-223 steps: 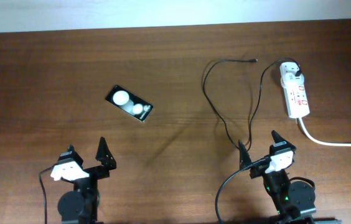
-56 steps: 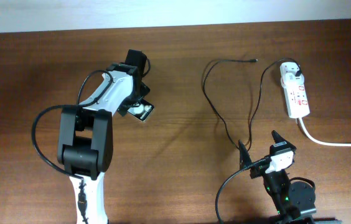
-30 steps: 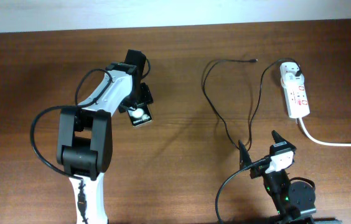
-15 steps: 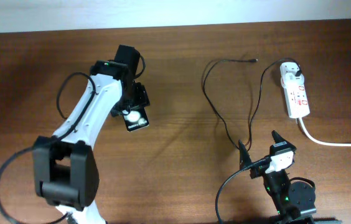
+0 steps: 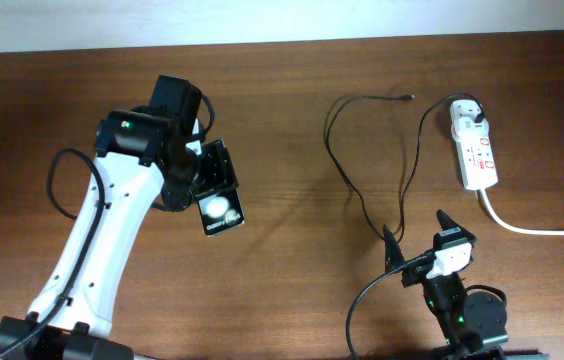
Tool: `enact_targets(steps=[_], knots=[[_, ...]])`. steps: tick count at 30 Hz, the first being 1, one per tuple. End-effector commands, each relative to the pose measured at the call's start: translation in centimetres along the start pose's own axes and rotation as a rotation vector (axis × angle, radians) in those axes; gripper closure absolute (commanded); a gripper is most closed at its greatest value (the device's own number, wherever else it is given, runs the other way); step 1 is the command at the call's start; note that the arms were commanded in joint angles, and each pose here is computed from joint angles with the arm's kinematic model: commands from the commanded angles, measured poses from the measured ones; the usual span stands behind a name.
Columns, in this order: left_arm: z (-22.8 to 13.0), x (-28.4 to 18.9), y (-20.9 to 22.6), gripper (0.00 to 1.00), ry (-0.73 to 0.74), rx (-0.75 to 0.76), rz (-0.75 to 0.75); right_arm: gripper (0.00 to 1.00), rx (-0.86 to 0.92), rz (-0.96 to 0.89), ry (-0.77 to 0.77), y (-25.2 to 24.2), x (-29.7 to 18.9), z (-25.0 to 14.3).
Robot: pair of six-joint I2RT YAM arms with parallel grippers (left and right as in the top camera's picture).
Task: Plug charger to phone and switch on socket
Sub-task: 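Lift the phone with the left gripper and tilt it upright, then reach the right gripper to the black cable and grasp its USB-C end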
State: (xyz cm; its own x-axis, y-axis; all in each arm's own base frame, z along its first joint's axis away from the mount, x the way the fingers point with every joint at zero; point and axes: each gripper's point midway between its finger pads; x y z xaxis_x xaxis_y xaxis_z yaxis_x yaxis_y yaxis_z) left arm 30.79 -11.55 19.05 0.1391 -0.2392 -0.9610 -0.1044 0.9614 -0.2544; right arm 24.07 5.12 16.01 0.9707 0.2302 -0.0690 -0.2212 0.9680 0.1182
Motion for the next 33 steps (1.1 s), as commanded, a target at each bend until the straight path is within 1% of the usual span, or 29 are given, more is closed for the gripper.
enact_targets(steps=[1, 6, 12, 19, 21, 23, 24, 26, 27, 28, 29, 30, 31, 32, 33], knots=[[-1.2, -1.0, -0.7, 0.36, 0.019, 0.013, -0.049, 0.02, 0.005, -0.015, 0.002, -0.3, 0.0, -0.3], [-1.8, -1.0, -1.4, 0.37, 0.051, 0.006, -0.089, 0.01, 0.005, -0.015, 0.002, -0.3, 0.0, -0.3], [-1.8, -1.0, -1.4, 0.37, 0.052, 0.006, -0.090, 0.01, 0.005, -0.015, 0.002, -0.3, 0.0, -0.3], [-2.2, -1.2, -2.4, 0.37, 0.075, 0.005, -0.149, 0.01, 0.005, -0.015, 0.002, -0.3, 0.0, -0.3], [-2.0, -1.2, -2.5, 0.37, 0.068, -0.024, -0.152, 0.01, 0.005, -0.015, 0.002, -0.3, 0.0, -0.3], [-2.0, -1.2, -2.6, 0.37, 0.074, -0.083, -0.157, 0.01, 0.005, -0.015, 0.002, -0.3, 0.0, -0.3], [-2.0, -1.2, -2.8, 0.37, 0.081, -0.120, -0.166, 0.01, -0.003, -0.049, 0.000, -0.9, 0.0, -0.2], [-1.3, -1.2, -3.1, 0.37, 0.053, -0.131, -0.179, 0.01, 0.007, 0.012, 0.002, 0.1, 0.0, -0.2], [-0.8, -1.3, -3.3, 0.36, 0.036, -0.159, -0.189, 0.01, 0.138, 0.101, 0.011, 1.7, -0.1, -0.2], [-0.3, -1.3, -3.5, 0.37, 0.018, -0.177, -0.198, 0.01, 0.408, 0.226, 0.056, 3.9, -0.4, -0.2], [-0.1, -1.3, -3.6, 0.37, 0.012, -0.193, -0.201, 0.01, 0.663, 0.335, 0.138, 5.9, -1.1, -0.4], [0.2, -1.3, -3.7, 0.37, 0.004, -0.212, -0.207, 0.01, 0.939, 0.450, 0.280, 8.3, -2.2, -0.7], [0.4, -1.4, -3.8, 0.37, -0.003, -0.228, -0.212, 0.01, 1.075, 0.520, 0.388, 9.9, -3.2, -0.9], [0.7, -1.4, -3.9, 0.37, -0.012, -0.247, -0.218, 0.01, 1.159, 0.575, 0.480, 11.0, -4.1, -1.1], [1.0, -1.4, -4.1, 0.36, -0.023, -0.262, -0.226, 0.01, 1.156, 0.587, 0.491, 11.2, -4.3, -1.1]])
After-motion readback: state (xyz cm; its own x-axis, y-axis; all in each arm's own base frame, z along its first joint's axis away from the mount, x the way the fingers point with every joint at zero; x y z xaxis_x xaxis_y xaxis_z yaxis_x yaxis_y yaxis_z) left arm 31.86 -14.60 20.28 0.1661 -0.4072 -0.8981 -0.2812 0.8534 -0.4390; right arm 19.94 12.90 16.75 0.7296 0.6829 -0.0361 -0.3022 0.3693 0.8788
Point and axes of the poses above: each gripper's point midway between its finger pads, its own x axis out along the fingers, its own y axis along the line the jaws close on, z = x × y, and after that the axes turned 8 degrees about x, right-handed
